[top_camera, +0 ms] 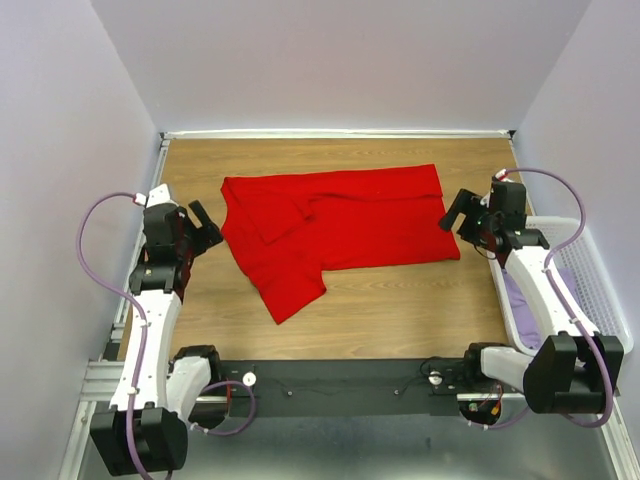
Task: Fold and stack the t-shirts
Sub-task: Fold the tshirt
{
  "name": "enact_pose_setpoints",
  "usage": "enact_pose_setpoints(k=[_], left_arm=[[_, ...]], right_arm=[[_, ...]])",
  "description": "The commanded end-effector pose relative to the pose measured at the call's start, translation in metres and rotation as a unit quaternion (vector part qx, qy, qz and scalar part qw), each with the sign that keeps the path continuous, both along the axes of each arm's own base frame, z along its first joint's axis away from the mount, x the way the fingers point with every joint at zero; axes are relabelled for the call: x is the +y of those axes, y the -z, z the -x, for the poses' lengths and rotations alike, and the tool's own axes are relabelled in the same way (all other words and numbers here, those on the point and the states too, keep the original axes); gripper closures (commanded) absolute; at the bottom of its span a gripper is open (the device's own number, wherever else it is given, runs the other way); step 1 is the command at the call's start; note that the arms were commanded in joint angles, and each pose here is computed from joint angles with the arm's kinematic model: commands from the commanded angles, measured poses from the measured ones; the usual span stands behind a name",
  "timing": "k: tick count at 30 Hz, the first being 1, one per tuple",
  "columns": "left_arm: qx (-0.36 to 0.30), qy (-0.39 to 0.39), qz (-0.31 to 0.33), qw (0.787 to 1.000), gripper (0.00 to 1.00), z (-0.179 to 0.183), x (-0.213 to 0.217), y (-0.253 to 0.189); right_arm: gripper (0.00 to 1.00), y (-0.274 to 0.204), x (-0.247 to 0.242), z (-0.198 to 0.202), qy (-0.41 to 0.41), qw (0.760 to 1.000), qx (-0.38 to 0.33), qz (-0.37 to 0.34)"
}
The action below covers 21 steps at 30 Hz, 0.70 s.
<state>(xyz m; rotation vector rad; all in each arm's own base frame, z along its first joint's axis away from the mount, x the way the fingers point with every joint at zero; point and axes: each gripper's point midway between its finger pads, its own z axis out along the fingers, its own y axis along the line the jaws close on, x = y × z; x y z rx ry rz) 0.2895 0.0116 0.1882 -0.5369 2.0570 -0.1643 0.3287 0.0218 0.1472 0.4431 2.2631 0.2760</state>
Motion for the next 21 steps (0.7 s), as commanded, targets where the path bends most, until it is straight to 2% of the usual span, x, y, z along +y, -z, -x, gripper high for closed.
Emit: enact_pose_setpoints(k=[1,7,13,16,18,21], left_arm=[[0.084,-0.016,0.037,0.996,0.16,0.022,-0.006,0.041],[0.178,0.003,0.071,0.981,0.36,0.026,-0.029,0.098],[0.222,0.017,0.051,0.974,0.39,0.024,-0.042,0.123],[0.242,0.022,0.045,0.969,0.44,0.023,-0.048,0.138],[0.248,0.023,0.045,0.967,0.51,0.021,-0.050,0.145],[0.245,0.024,0.046,0.968,0.52,0.016,-0.053,0.150]], right_arm=[[0.07,0.030,-0.004,0.026,0.027,0.997,0.073,-0.006],[0.18,0.050,0.000,0.033,0.033,0.993,0.113,-0.022],[0.21,0.067,0.000,0.033,0.032,0.988,0.146,-0.023],[0.23,0.072,0.001,0.034,0.028,0.987,0.158,-0.021],[0.23,0.074,0.001,0.035,0.029,0.986,0.161,-0.021],[0.25,0.076,-0.002,0.036,0.029,0.986,0.163,-0.014]])
